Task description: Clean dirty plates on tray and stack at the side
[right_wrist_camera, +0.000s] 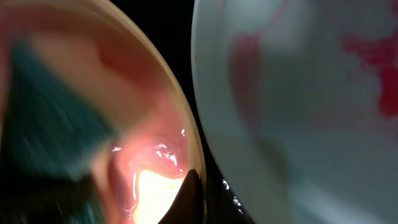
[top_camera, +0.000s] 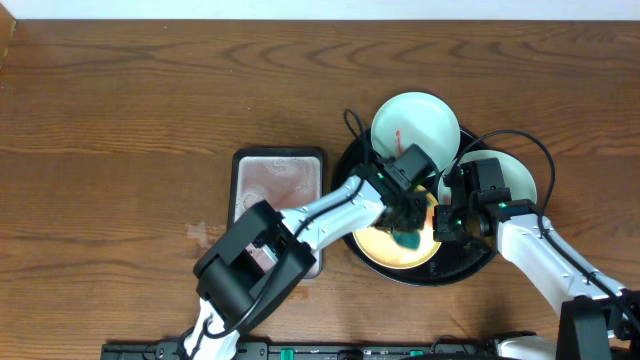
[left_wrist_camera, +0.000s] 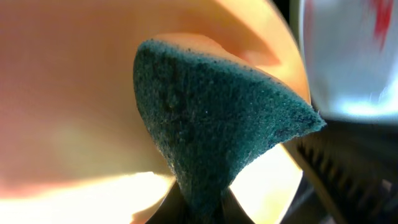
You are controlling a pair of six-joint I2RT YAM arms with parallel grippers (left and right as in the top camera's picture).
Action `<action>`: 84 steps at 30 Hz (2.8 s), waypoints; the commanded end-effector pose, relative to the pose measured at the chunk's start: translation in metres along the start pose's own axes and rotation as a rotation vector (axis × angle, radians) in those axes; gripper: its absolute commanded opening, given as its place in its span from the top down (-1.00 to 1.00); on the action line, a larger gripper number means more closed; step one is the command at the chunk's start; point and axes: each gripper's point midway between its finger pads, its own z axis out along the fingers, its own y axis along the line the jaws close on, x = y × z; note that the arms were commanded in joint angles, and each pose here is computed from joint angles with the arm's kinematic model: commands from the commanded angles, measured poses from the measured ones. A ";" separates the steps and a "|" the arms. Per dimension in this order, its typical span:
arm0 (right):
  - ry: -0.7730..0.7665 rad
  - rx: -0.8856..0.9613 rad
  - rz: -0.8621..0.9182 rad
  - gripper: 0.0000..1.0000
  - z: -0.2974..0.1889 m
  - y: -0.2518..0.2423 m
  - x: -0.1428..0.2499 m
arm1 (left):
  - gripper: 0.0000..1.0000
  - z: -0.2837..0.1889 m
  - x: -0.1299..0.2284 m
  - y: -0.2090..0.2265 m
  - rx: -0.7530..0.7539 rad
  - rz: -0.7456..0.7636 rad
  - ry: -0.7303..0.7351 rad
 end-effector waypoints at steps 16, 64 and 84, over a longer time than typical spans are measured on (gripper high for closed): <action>0.022 0.021 -0.025 0.98 0.002 -0.004 0.005 | 0.85 -0.059 -0.034 0.147 -0.529 -0.136 -0.108; -0.512 0.637 -0.340 0.98 -0.194 0.029 -0.066 | -0.46 -0.239 0.024 0.181 -0.306 -0.284 -0.266; -0.660 0.741 -0.652 0.98 -0.219 0.087 -0.046 | -0.68 -0.268 0.035 0.169 -0.270 -0.260 -0.354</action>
